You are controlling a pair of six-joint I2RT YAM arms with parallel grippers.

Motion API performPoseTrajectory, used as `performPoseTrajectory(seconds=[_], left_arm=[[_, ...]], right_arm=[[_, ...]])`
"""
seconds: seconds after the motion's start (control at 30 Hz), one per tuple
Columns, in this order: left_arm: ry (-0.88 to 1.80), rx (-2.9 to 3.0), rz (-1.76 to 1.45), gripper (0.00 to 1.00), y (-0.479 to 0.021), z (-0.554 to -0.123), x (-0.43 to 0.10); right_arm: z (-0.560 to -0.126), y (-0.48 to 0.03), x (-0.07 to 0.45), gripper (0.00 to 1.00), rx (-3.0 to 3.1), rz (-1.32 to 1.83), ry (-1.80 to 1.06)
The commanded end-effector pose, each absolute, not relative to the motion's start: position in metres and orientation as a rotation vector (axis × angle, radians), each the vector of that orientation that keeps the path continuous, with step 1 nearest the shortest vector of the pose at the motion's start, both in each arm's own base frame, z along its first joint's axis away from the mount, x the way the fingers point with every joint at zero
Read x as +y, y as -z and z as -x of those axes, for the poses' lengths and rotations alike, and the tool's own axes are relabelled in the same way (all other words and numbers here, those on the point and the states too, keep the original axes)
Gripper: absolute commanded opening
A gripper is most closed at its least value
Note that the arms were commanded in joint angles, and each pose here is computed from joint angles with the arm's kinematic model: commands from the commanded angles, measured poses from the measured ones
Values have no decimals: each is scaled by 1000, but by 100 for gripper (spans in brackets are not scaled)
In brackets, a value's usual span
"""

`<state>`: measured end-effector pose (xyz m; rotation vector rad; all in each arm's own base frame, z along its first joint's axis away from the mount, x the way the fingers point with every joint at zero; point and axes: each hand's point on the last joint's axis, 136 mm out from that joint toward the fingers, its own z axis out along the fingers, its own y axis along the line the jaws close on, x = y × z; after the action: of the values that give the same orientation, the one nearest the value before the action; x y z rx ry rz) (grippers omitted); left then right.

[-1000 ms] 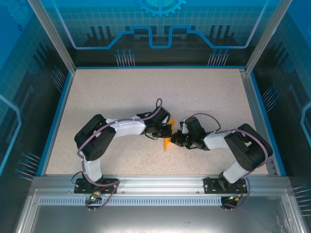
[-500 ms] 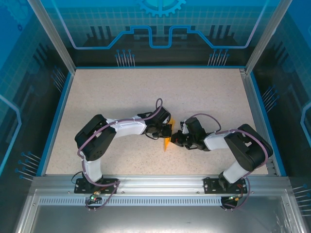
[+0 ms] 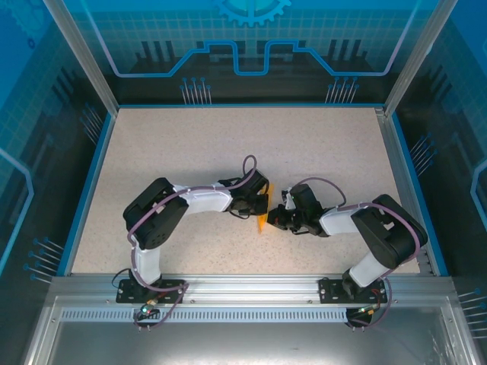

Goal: Fold a paper plane with a square sheet of paper (pick it up from the middle)
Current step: Fold the wing for the fifth time at the center of the table.

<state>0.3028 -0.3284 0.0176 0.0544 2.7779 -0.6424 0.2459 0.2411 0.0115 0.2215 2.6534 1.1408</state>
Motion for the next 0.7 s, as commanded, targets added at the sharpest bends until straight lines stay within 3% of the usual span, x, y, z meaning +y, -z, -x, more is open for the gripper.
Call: performPoseTrajectory(seconds=[0.0, 0.67], left_arm=[[659, 2758, -22, 6, -14, -310, -333], [717, 2764, -110, 7, -18, -306, -343]], right_arm=[[-236, 4, 230, 0, 2701, -222, -1067], [-253, -30, 215, 0, 2616, -312, -1037]])
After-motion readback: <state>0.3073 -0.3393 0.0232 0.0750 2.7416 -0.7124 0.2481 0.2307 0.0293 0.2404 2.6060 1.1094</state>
